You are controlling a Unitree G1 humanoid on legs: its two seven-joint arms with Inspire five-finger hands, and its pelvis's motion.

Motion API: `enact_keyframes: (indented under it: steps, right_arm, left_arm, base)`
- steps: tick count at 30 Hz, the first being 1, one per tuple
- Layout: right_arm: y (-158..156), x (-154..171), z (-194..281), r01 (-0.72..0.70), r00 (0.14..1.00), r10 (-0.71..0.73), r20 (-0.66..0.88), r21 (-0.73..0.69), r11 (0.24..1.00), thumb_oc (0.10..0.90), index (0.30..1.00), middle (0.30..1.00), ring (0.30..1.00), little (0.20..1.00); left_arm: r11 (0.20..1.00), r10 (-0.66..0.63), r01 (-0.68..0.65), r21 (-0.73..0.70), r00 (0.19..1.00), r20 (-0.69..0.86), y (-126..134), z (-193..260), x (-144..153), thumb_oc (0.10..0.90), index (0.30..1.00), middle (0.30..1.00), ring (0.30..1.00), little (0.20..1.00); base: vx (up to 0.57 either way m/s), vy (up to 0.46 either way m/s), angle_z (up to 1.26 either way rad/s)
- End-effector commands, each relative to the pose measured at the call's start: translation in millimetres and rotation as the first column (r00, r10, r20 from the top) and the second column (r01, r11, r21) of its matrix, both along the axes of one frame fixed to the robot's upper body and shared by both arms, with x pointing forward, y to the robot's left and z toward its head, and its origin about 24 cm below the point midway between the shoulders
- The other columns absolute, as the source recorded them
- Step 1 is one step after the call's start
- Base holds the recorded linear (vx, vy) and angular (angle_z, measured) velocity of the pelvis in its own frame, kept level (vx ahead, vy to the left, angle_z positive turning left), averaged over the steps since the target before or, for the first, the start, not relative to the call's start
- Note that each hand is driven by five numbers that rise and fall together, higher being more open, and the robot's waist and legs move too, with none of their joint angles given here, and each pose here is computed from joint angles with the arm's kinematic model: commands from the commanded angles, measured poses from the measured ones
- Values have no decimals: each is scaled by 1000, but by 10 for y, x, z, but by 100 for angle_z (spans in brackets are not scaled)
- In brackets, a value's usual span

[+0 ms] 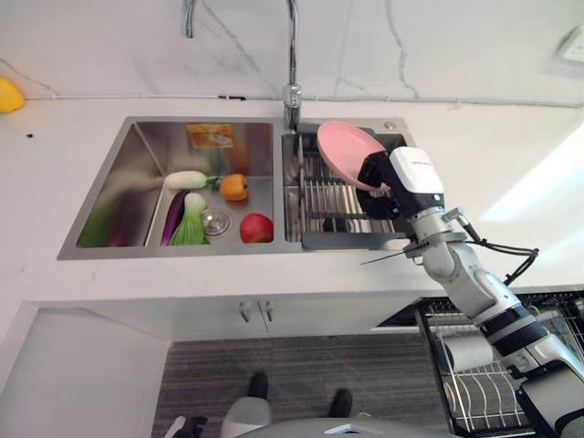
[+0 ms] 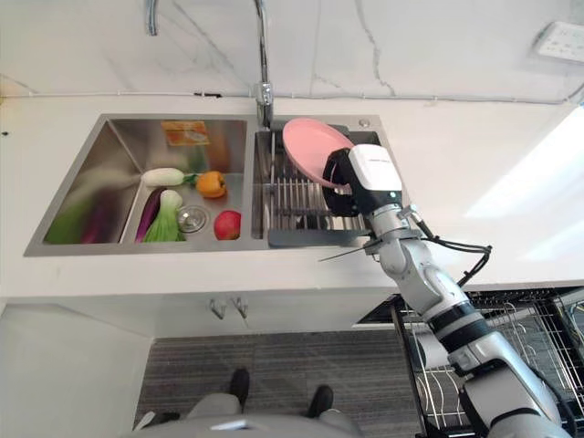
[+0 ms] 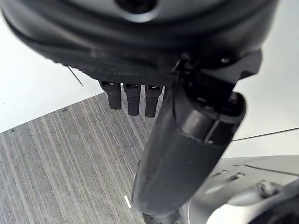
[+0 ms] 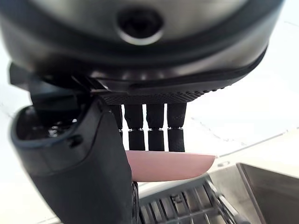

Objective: Place the dishes in the dishwasher.

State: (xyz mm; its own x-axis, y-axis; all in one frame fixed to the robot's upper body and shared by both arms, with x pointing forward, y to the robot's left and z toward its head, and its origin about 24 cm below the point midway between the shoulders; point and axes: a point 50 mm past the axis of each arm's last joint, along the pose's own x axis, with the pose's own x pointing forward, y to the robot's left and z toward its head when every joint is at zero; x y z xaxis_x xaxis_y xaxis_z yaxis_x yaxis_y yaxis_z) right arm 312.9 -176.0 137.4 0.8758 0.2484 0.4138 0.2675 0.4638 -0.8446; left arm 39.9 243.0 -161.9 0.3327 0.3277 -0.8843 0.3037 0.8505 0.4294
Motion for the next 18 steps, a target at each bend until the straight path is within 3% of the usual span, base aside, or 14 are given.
enact_keyframes:
  steps: [1,5,18]
  right_arm:
    - [-155,-153,744,-18,940,12,342,13,1000,400,300,300,300,300]
    - [-232,-241,816,-8,929,-5,369,34,999,400,300,300,300,300]
    - [-633,-541,1049,137,859,-138,493,39,990,400,300,300,300,300]
  left_arm:
    - [999,-33,35,38,998,-57,30,-22,-66,800,900,900,900,900]
    - [999,31,-30,17,997,-74,-12,-44,-142,800,900,900,900,900]
    - [1000,4,-5,-8,998,-65,-63,-51,-66,800,900,900,900,900]
  base:
    - [2,15,-18]
    - [8,27,-14]
    - [5,27,-25]
